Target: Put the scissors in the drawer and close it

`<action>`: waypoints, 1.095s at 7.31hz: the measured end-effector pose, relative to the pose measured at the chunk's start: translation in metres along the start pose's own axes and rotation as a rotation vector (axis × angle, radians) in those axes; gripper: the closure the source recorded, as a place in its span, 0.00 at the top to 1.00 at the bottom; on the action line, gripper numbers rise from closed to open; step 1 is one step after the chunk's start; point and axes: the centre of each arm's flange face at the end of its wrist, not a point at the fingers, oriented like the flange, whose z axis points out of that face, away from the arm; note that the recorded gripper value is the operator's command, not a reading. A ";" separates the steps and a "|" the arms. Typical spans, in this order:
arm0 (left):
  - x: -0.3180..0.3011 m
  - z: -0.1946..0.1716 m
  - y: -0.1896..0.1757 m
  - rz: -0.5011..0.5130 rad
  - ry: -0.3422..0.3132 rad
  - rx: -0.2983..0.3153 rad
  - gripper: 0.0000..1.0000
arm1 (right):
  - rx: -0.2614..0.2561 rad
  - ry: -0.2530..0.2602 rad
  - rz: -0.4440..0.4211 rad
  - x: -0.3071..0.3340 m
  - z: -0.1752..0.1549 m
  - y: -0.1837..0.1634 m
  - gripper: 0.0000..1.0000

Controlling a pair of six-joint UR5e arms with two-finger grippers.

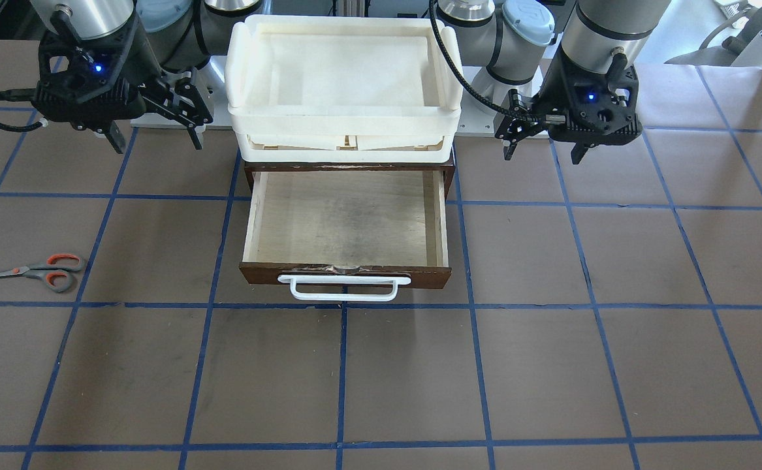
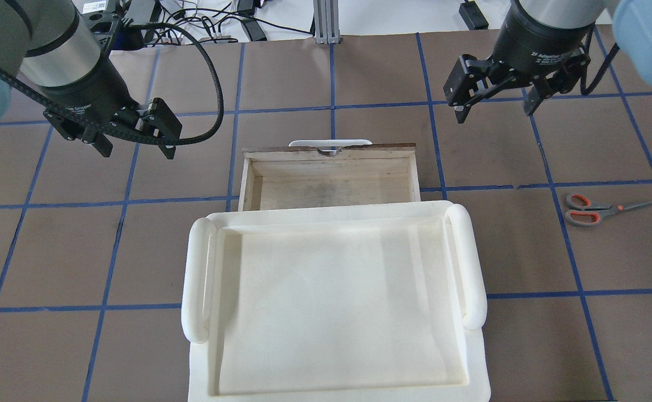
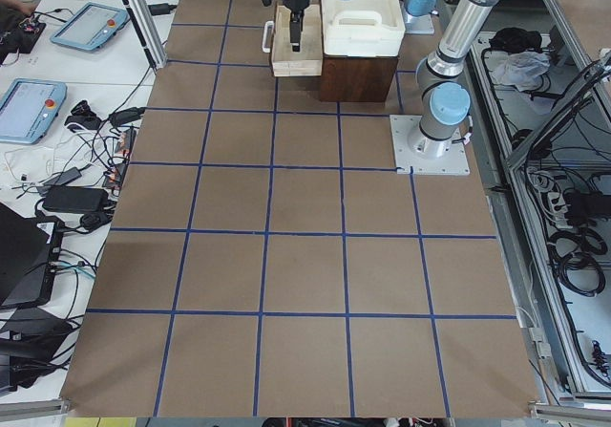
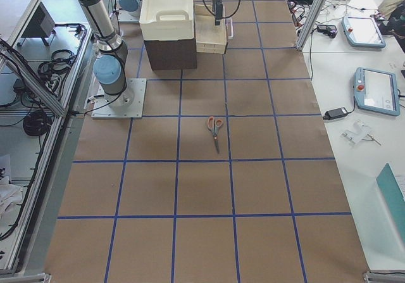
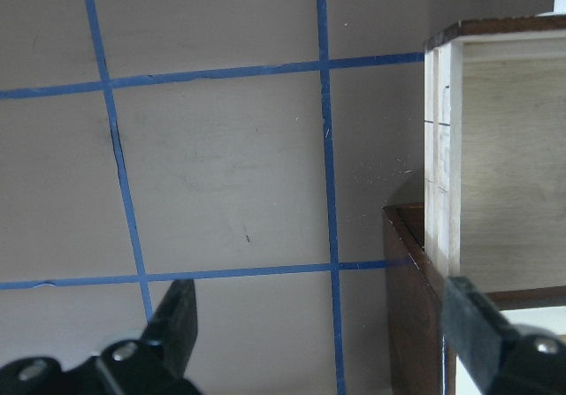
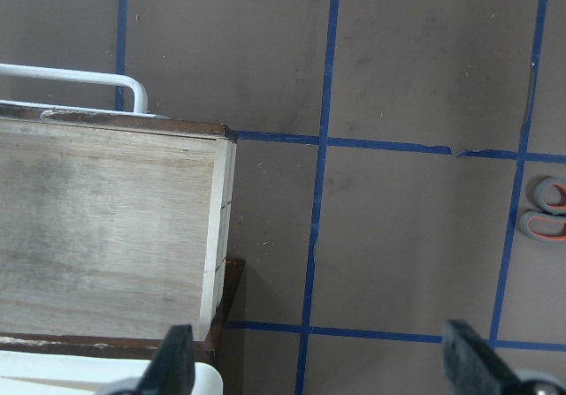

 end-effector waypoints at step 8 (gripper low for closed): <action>-0.003 0.003 -0.001 -0.001 -0.003 -0.006 1.00 | 0.007 -0.011 -0.193 0.015 -0.001 -0.004 1.00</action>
